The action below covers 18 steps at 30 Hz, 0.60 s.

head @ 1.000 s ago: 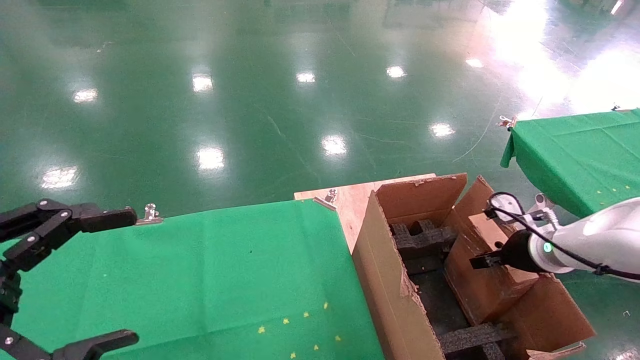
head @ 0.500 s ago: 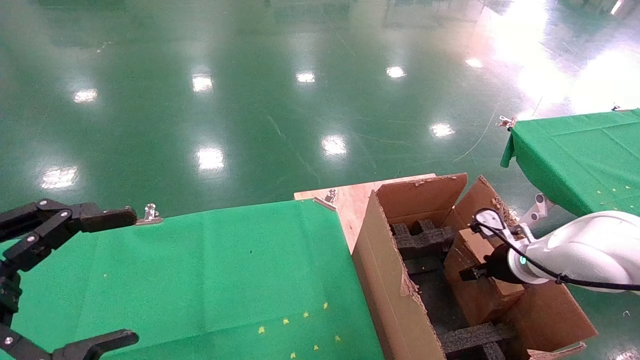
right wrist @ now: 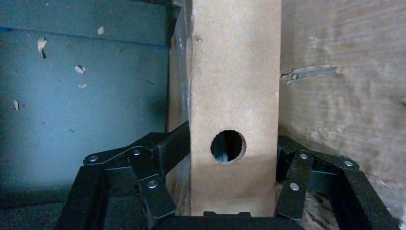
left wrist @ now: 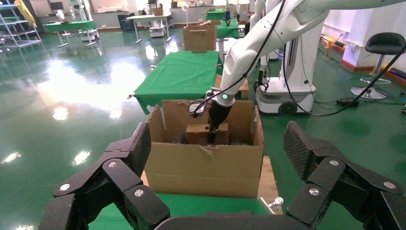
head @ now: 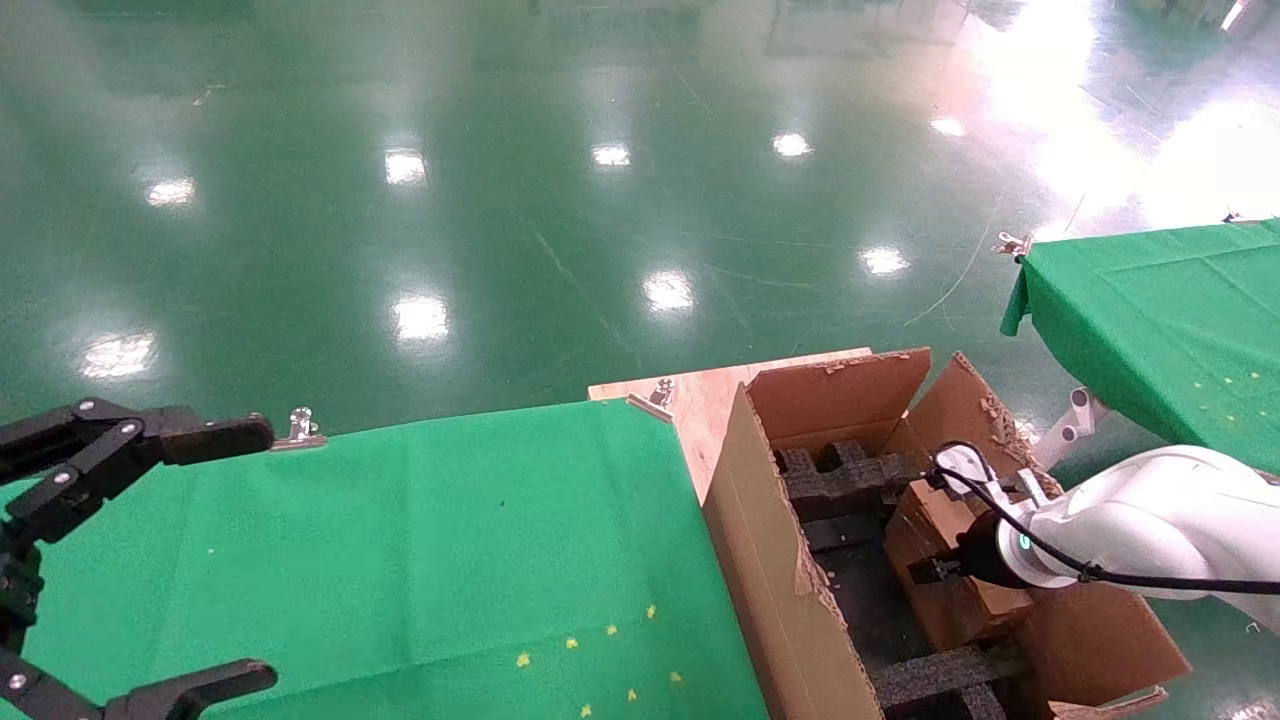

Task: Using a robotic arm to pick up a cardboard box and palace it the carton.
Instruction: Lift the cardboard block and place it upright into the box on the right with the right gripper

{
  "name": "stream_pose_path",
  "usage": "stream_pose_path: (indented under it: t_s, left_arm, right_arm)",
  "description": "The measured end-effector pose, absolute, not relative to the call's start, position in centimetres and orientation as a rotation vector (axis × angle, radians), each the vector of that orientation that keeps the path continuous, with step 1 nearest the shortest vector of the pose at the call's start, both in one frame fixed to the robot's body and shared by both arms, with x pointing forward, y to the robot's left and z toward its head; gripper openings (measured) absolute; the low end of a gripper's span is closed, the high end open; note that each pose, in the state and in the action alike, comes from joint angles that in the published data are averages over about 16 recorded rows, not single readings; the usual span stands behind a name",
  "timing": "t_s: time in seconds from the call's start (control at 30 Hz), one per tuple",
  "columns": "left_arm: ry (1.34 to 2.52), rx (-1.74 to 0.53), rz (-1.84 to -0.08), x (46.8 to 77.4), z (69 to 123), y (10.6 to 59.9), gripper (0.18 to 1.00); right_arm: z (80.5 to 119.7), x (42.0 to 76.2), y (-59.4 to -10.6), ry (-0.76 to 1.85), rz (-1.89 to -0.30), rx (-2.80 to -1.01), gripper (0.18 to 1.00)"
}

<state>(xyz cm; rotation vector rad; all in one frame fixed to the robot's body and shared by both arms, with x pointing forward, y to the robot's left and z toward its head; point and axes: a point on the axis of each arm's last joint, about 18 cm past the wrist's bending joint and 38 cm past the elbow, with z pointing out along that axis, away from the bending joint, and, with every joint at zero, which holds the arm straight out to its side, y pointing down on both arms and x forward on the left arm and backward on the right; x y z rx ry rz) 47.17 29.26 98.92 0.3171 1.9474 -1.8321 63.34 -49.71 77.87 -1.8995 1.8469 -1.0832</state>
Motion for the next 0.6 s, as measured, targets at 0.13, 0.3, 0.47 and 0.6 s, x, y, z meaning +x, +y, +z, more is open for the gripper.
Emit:
stream_pose_path:
  t_s: [0.13,0.3,0.47,0.6]
  left_arm:
    - [1.947,0.317,-1.832,47.17,98.92,29.26,1.001]
    - [1.947,0.317,-1.832,47.17,98.92,29.26,1.001]
    - [1.947,0.317,-1.832,47.17,98.92,29.26,1.001]
    - [1.947,0.317,-1.832,47.18,98.92,29.26,1.001]
  right_arm:
    - [77.69,63.40,-49.67,1.846,-1.080,-1.903,0.315]
    - [77.63,63.41,-49.64,1.846,-1.078,-1.904,0.327]
    - [77.74,63.40,-49.66,1.845,-1.080,-1.902,0.354]
    - [77.98,63.45,-49.73,1.842,-1.085,-1.898,0.394]
